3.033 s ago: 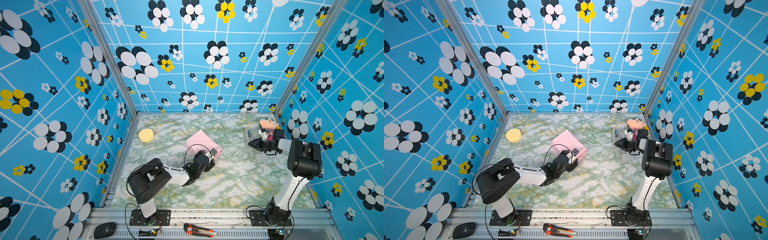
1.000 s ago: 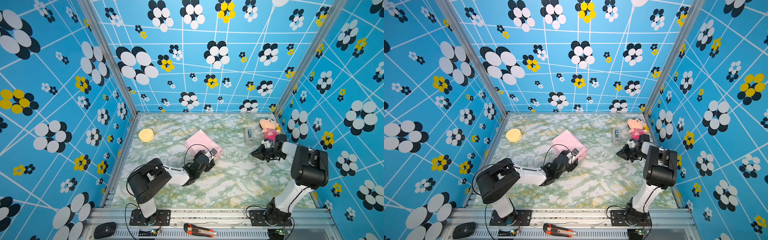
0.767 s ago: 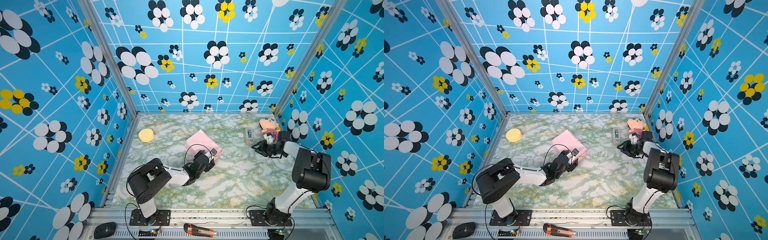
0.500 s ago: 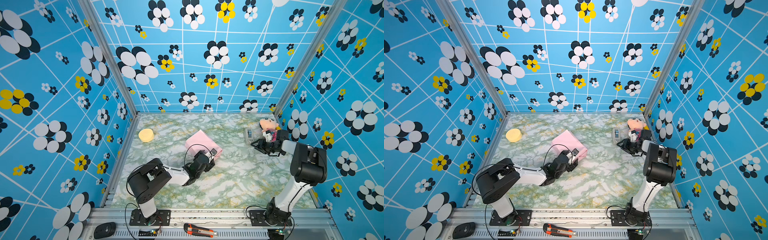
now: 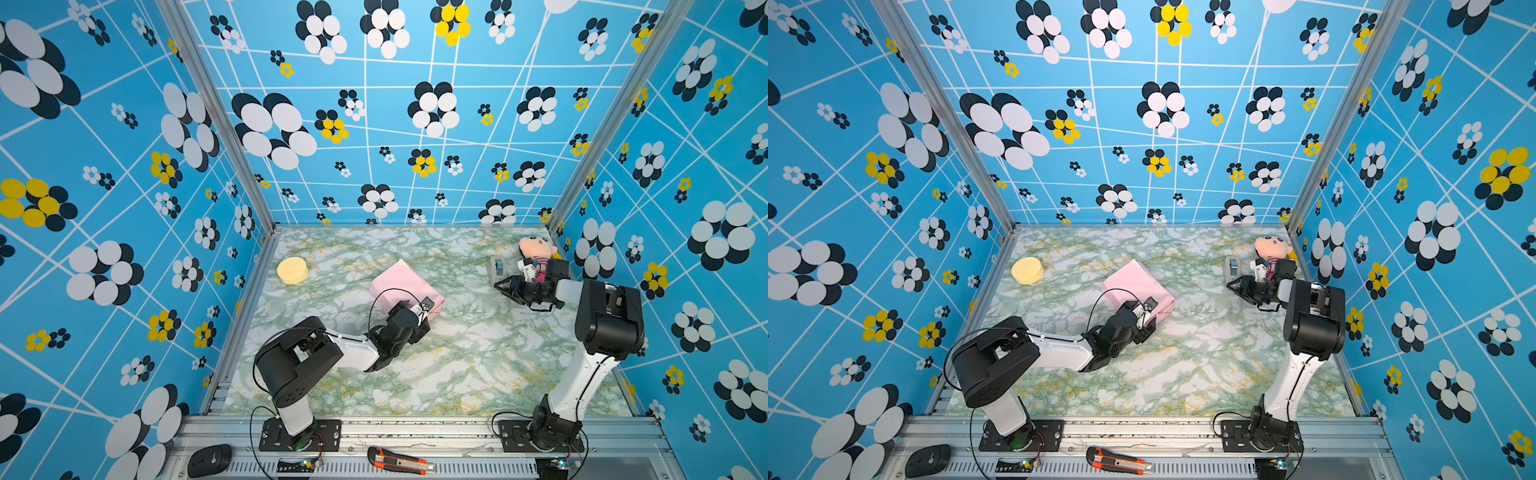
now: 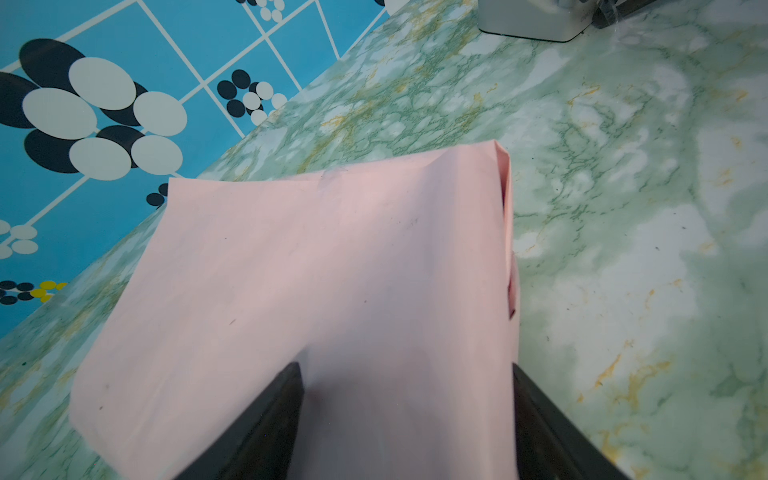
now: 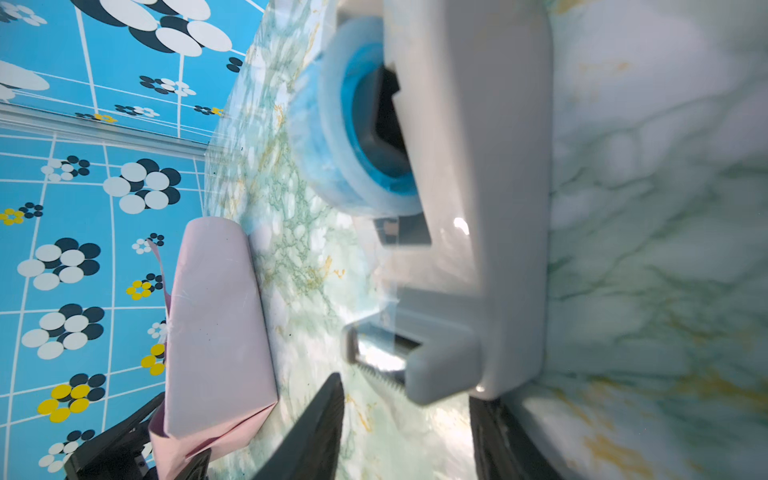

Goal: Wrap the gift box in paper

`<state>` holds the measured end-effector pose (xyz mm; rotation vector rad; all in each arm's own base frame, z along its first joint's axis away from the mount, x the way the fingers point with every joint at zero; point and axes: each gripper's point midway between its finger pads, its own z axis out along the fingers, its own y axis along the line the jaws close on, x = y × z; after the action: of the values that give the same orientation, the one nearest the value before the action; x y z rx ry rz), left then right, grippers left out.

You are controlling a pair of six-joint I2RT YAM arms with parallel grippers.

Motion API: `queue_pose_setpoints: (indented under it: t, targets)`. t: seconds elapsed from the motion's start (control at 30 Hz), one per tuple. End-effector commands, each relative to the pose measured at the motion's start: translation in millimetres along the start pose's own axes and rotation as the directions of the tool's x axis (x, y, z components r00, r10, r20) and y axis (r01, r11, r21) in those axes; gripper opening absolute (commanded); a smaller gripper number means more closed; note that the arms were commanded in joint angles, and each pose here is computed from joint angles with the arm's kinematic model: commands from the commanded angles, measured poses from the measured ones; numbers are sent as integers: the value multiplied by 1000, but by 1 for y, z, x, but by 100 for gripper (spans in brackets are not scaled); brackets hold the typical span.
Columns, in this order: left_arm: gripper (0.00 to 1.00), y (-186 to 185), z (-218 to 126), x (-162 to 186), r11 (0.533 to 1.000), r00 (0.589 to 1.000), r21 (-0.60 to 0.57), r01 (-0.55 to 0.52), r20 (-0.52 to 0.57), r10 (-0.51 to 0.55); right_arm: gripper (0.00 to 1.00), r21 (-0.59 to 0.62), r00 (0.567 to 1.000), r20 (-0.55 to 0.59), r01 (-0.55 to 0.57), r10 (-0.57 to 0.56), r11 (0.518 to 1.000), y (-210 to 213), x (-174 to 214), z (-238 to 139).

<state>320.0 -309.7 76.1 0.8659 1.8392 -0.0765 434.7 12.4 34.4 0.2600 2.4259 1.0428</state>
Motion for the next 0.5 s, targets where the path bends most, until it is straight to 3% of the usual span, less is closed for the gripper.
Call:
queue_pose_setpoints:
  t: [0.0,0.23,0.47]
  targets:
    - [76,-11,-5,80,997,964,51,-51,-259,63,48,-70,999,18,41,-40,997,11,-9,4]
    - [76,-12,-6,81,997,963,53,-51,-260,63,38,-105,999,26,33,-30,994,16,1,-5]
    - [76,-13,-5,81,997,964,56,-49,-259,62,34,-114,1000,20,7,-5,993,14,8,-9]
